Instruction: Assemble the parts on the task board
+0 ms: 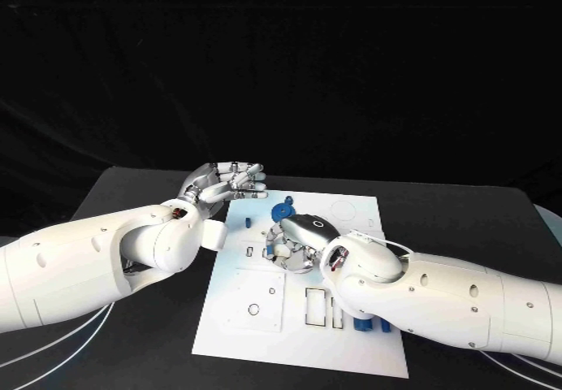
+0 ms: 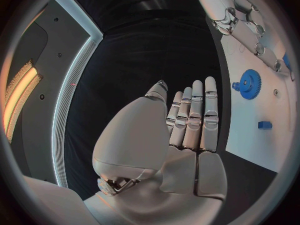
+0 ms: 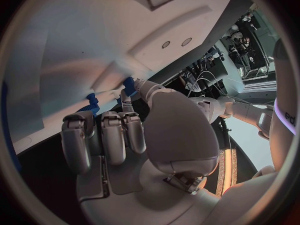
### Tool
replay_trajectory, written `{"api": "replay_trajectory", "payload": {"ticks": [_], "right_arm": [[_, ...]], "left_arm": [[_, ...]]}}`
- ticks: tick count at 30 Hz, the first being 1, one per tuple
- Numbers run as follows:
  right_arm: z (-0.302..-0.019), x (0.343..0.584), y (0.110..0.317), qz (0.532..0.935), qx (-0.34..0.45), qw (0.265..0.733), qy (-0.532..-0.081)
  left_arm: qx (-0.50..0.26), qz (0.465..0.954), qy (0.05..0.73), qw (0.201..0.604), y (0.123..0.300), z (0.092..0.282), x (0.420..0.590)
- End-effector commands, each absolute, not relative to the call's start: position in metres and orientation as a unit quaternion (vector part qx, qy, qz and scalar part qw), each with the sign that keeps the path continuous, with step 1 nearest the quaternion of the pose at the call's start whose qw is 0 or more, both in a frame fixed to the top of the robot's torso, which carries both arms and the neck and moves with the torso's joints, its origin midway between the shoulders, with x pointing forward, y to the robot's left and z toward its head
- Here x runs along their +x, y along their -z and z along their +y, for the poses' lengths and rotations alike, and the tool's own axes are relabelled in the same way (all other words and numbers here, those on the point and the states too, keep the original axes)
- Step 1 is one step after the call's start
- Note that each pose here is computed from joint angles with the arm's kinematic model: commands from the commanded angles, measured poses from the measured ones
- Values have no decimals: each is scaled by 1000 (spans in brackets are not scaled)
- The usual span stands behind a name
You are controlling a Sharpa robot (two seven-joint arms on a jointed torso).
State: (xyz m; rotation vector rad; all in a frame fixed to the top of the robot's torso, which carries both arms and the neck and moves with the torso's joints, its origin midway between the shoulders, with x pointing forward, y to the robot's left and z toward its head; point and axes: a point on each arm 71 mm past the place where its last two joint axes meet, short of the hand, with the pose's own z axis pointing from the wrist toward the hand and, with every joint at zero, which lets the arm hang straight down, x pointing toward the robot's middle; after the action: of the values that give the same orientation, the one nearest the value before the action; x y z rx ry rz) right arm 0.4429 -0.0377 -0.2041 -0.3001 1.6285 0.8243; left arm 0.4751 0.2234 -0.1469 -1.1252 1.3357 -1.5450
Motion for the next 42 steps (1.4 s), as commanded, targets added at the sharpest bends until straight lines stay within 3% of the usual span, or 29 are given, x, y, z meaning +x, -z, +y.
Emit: {"api": "replay_trajectory", "payload": {"ticks": [1, 42], "right_arm": [[-41, 443, 211, 719, -140, 593, -335], [-45, 442, 212, 718, -141, 600, -324]], "left_arm": [[-439, 524, 617, 390, 145, 222, 475], [-439, 525, 616, 389, 146, 222, 476]]}}
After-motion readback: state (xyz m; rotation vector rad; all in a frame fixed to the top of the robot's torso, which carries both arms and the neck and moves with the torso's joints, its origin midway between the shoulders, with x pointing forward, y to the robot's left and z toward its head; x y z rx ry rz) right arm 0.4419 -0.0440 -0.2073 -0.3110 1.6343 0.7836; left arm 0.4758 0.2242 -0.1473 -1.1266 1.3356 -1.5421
